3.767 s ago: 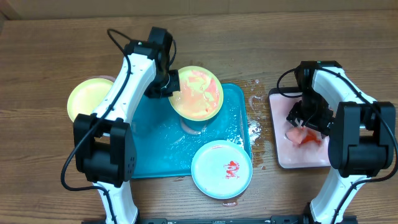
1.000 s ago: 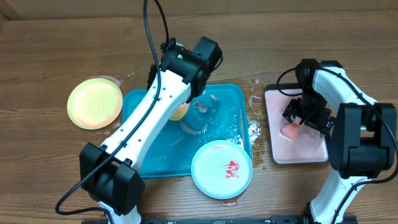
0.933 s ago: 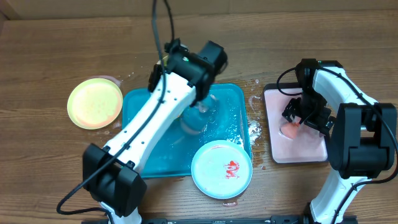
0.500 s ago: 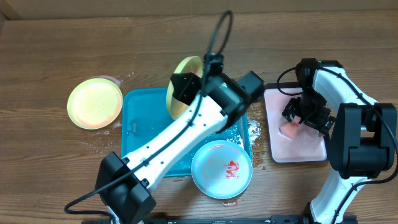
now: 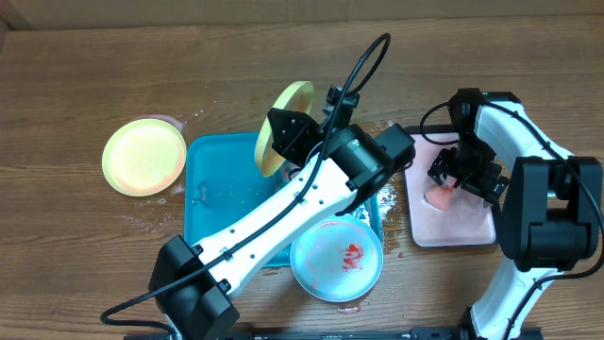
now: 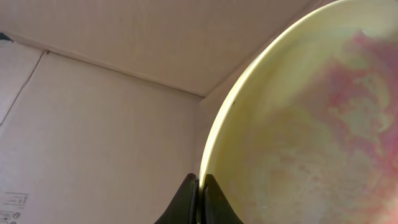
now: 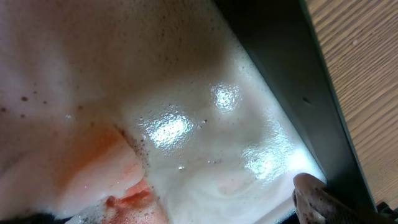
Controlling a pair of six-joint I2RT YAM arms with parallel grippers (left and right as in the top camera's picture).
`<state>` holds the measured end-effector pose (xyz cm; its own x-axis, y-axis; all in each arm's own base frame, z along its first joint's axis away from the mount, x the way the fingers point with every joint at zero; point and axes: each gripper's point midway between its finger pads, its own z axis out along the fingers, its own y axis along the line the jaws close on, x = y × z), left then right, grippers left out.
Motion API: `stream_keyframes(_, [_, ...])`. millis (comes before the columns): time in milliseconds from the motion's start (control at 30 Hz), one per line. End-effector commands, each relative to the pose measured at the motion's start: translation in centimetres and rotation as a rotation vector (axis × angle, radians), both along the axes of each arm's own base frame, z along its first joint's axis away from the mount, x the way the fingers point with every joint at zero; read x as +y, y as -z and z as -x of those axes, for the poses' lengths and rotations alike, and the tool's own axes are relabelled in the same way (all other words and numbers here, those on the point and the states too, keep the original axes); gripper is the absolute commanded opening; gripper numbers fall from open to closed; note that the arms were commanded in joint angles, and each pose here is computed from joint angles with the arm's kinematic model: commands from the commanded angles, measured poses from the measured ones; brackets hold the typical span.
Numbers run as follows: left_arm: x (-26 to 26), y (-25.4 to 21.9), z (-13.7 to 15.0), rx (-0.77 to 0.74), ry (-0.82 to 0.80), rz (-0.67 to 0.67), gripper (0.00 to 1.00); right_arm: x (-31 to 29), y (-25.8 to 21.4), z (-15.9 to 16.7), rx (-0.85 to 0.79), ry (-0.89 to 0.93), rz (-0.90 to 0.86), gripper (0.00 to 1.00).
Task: Clean dirty plates on tray and stack at the side
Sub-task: 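Carry the yellow plate left and set it on the other yellow plate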
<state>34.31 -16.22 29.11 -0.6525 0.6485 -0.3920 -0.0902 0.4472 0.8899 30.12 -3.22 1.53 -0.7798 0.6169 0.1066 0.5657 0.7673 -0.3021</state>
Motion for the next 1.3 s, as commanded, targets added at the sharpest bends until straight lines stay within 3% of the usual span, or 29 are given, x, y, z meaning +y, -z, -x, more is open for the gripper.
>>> stream_keyframes(0, [0.2, -1.5, 0.3, -0.053, 0.009, -0.006, 0.05, 1.2, 2.2, 0.3, 0.026, 0.009, -0.038, 1.00])
stream_keyframes(733, [-0.1, -1.5, 0.3, -0.085, 0.005, 0.032, 0.04, 1.1, 2.2, 0.3, 0.026, 0.009, -0.038, 1.00])
stream_keyframes(900, [-0.5, 2.8, 0.3, 0.061, -0.049, 0.275, 0.05, 1.2, 2.2, 0.3, 0.025, 0.009, -0.038, 1.00])
stream_keyframes(1067, [-1.8, 9.1, 0.9, 0.437, -0.085, 0.593, 0.04, 1.2, 2.2, 0.3, 0.025, 0.009, -0.038, 1.00])
stream_keyframes(1133, [0.4, 8.8, 0.3, 0.358, -0.189, 0.616, 0.05, 1.2, 2.2, 0.3, 0.026, 0.009, -0.038, 1.00])
stream_keyframes(1233, [6.9, 5.2, -0.1, 0.046, -0.392, 0.476, 0.04, 1.2, 2.2, 0.3, 0.026, 0.009, -0.038, 1.00])
stream_keyframes(1267, [8.2, 4.4, 0.1, 0.014, -0.415, 0.431, 0.04, 1.2, 2.2, 0.3, 0.025, 0.009, -0.038, 1.00])
